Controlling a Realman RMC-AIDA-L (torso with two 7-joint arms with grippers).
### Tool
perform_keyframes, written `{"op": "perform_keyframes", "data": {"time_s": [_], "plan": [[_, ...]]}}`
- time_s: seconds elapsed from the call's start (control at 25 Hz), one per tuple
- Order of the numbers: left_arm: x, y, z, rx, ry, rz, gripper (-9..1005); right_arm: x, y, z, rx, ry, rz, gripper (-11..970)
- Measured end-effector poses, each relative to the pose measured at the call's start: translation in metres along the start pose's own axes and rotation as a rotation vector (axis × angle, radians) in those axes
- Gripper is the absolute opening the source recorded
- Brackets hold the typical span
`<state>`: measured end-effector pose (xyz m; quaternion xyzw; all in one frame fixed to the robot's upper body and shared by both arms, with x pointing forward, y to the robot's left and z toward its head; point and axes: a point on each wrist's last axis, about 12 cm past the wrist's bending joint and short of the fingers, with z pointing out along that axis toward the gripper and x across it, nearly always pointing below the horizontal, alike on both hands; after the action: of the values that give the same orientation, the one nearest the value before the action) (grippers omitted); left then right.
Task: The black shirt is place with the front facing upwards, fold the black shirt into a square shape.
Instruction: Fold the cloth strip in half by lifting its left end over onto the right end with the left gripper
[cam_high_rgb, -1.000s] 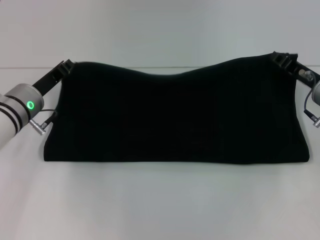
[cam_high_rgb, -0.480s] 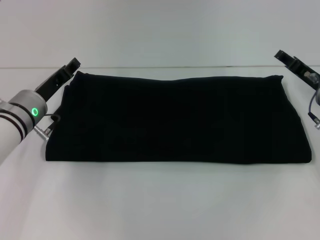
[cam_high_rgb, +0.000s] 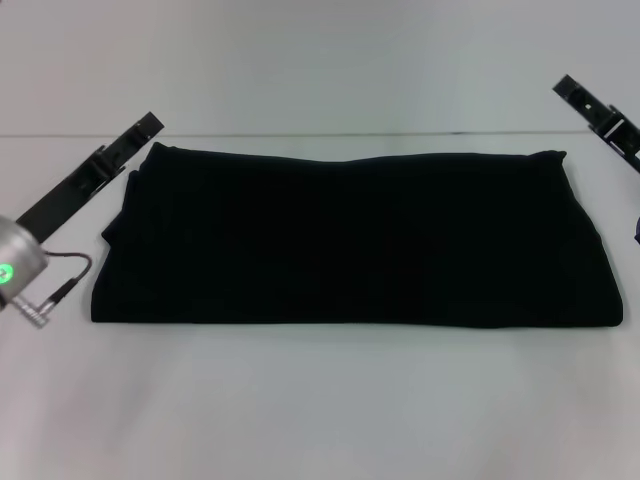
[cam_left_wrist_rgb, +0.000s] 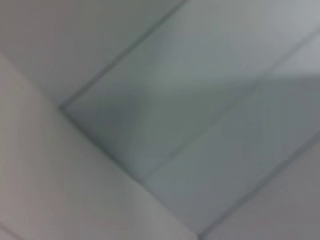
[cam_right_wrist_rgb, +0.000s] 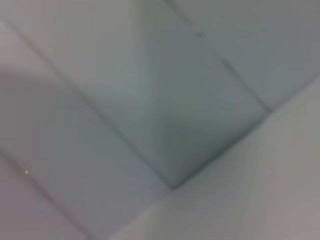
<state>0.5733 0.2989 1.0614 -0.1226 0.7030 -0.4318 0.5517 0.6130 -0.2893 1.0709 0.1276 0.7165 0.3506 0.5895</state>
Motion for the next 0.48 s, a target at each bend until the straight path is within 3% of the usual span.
{"op": "perform_keyframes", "data": {"time_s": [0.2, 0.48], "plan": [[-0.011, -0.003, -0.038, 0.162, 0.085, 0.054, 735, 0.004, 0.014, -0.016, -0.205, 0.106, -0.176, 838], [-0.019, 0.008, -0.080, 0.159, 0.130, 0.009, 732, 0.021, 0.020, -0.035, -0.333, 0.219, -0.358, 838]]}}
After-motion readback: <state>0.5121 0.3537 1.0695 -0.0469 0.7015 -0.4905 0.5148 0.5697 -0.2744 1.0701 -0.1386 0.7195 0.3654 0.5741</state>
